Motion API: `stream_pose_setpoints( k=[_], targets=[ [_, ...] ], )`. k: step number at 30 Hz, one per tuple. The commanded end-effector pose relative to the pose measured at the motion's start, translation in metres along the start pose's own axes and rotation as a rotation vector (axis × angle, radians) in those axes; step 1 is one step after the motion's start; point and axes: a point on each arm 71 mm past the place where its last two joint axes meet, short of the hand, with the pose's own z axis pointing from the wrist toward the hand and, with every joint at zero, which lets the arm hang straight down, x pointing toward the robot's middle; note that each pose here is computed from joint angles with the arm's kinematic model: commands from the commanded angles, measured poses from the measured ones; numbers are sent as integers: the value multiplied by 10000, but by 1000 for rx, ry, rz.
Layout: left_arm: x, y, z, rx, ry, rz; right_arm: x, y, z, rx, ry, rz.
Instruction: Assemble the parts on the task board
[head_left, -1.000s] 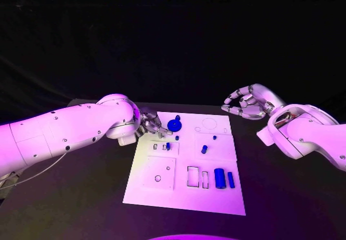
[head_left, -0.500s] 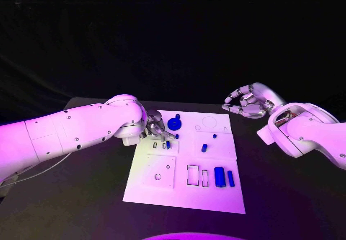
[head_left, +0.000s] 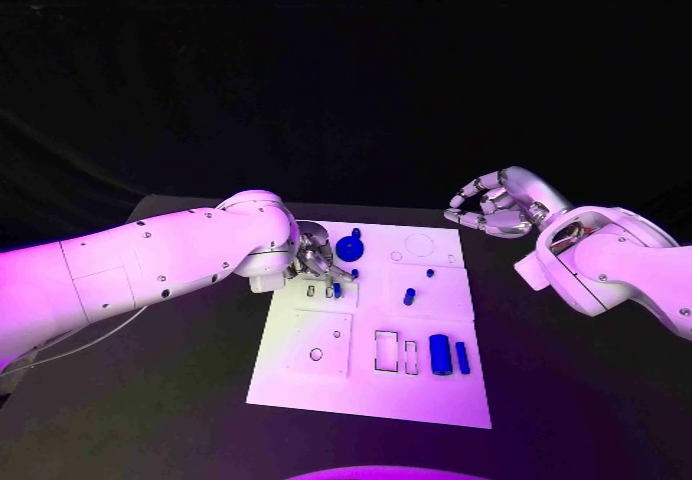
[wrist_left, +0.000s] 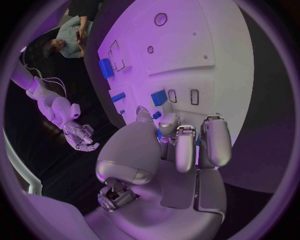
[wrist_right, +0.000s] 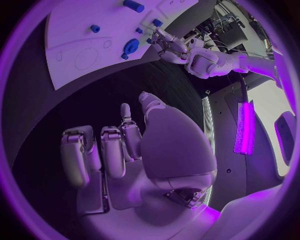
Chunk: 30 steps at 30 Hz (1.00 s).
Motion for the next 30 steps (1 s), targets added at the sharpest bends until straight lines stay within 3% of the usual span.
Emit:
stream_pose_setpoints(
  k=[1, 30],
  targets=[
    [5, -7, 0, -4, 24, 15, 13, 3, 2, -1, 14, -10],
    [22, -33, 16, -5, 43, 26, 30, 5, 8, -1, 17, -9]
  ],
)
